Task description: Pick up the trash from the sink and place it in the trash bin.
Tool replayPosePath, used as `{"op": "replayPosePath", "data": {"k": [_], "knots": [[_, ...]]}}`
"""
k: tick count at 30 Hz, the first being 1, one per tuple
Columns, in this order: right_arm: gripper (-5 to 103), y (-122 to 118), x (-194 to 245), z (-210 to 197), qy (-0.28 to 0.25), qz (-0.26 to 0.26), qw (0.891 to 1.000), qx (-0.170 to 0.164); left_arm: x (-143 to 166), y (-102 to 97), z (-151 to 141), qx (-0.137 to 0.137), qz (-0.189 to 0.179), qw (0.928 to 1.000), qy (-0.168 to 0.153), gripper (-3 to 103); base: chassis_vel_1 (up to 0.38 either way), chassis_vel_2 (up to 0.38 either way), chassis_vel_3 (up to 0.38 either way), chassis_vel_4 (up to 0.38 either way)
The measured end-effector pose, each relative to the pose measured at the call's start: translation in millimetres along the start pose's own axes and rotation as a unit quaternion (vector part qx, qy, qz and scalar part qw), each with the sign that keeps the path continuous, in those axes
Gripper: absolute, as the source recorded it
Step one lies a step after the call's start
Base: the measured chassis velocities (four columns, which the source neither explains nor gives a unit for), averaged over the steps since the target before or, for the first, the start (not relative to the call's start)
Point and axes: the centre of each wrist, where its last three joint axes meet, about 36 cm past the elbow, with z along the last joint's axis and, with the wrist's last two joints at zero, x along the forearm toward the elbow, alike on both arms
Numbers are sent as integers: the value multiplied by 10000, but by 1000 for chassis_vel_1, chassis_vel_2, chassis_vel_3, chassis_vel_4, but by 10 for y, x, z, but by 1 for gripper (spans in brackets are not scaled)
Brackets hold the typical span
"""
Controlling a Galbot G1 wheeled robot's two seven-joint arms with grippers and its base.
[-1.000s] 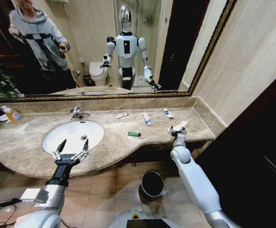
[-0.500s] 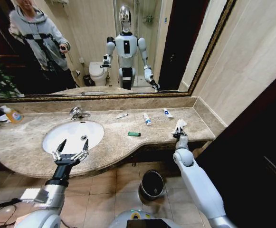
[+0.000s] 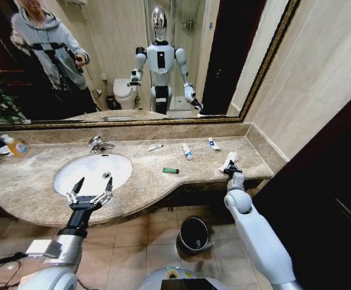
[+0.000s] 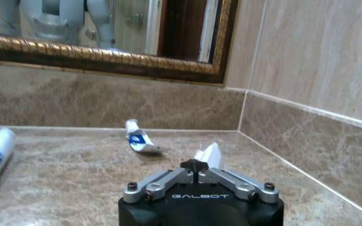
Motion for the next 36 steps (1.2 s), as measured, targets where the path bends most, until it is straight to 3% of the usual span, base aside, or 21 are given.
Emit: {"op": "replayPosePath", "data": {"k": [2, 4, 7, 8, 13, 20, 22, 23, 24, 27, 30, 36], "knots": [[0, 6, 7, -12, 1, -10, 10000, -34, 0, 0, 0, 0, 0, 10000, 0, 100, 0, 0, 0, 0], [10, 30, 9, -22, 42, -1, 10000, -60, 0, 0, 0, 0, 0, 10000, 0, 100, 0, 0, 0, 0], [16, 40, -5, -24, 81, 17, 10000, -40, 0, 0, 0, 0, 0, 10000, 0, 100, 0, 0, 0, 0], [27, 49, -16, -13, 118, 24, 9999, -13, 0, 0, 0, 0, 0, 10000, 0, 100, 0, 0, 0, 0], [37, 70, -31, 15, 186, 28, 9998, 37, 0, 0, 0, 0, 0, 10000, 0, 100, 0, 0, 0, 0], [70, 108, -120, 112, 299, 74, 9994, 169, 0, 0, 0, 0, 0, 10000, 0, 100, 0, 0, 0, 0], [70, 113, -144, 127, 321, 81, 9993, 182, 0, 0, 0, 0, 0, 10000, 0, 100, 0, 0, 0, 0], [81, 116, -162, 137, 337, 81, 9992, 191, 0, 0, 0, 0, 0, 10000, 0, 100, 0, 0, 0, 0], [81, 116, -162, 137, 337, 81, 9992, 191, 0, 0, 0, 0, 0, 10000, 0, 100, 0, 0, 0, 0], [96, 118, -211, 168, 391, 76, 9990, 195, 0, 0, 0, 0, 0, 10000, 0, 100, 0, 0, 0, 0], [100, 116, -229, 196, 431, 62, 9989, 192, 0, 0, 0, 0, 0, 10000, 0, 100, 0, 0, 0, 0], [85, 121, -239, 230, 423, 43, 9989, 200, 0, 0, 0, 0, 0, 10000, 0, 100, 0, 0, 0, 0]]}}
